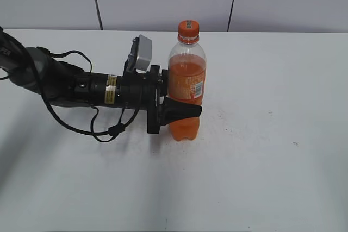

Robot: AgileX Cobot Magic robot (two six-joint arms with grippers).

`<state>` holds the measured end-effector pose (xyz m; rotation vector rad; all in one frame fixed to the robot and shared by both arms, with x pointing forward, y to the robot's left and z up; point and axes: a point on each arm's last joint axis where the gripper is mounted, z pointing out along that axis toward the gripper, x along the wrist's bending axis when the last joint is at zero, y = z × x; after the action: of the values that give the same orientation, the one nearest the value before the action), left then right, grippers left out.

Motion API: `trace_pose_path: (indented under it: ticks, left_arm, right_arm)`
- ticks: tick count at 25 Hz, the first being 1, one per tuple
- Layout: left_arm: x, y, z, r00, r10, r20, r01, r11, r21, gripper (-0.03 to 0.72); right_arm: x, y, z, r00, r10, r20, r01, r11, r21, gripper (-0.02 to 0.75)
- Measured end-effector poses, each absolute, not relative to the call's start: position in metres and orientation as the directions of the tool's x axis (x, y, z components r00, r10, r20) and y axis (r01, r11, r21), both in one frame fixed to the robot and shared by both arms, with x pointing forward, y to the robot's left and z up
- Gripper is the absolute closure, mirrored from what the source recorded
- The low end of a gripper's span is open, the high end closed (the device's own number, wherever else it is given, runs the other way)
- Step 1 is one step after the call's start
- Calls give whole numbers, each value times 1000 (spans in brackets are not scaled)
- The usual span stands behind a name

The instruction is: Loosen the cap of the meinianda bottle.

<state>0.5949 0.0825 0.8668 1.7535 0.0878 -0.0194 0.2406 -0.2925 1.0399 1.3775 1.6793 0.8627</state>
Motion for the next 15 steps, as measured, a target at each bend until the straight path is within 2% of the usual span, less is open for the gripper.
trace_pose_path:
  ticks: [10,15]
  left_arm:
    - [595,82,867,997,51,-64,72,-180,981,271]
    - [595,82,867,997,53,-64,72,-179,981,271]
  right_arm:
    - [241,-292,1040,-105,984,-147,451,179,874,174]
    - [243,-290,1055,-80,995,-58,418,86,904,174]
